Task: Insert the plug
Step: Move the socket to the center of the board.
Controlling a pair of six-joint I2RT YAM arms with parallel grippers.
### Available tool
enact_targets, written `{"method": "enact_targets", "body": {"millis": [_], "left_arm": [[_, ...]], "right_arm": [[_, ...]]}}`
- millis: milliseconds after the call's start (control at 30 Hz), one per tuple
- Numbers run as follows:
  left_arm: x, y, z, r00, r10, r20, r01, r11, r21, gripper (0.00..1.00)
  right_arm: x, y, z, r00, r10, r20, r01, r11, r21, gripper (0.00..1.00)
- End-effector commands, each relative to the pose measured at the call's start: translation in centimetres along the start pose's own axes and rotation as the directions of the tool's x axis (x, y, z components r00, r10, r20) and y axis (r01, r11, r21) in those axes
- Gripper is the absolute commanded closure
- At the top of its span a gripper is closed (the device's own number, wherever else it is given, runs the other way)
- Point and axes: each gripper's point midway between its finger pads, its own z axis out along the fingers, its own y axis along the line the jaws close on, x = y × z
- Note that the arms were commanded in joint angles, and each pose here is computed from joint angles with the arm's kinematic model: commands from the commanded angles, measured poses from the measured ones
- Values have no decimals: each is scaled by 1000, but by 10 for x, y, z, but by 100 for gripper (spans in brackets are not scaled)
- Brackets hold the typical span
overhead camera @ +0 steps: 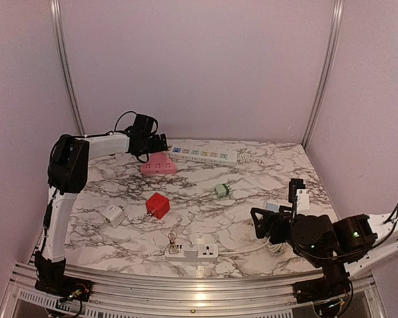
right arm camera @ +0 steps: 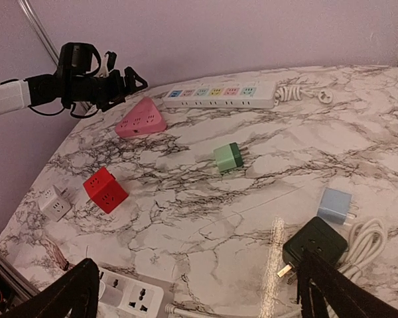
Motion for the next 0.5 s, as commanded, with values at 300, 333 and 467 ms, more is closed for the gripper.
{"method": "enact_targets", "body": {"millis": [300,333,467], "left_arm": [[6,19,32,997,70,10,-70,996,-54,1],[9,19,35,998,68,3,-67,996,-53,1],[24,20,43,997,68,-27,-69,997,-43,1]], "right_arm": [[-3,-17,-9,997,76,10,-76,997,-4,2],[-2,-17,-8,997,75,8,-75,997,-1,2],[0,-15,-6,998,69,7,-69,998,2,1]]}}
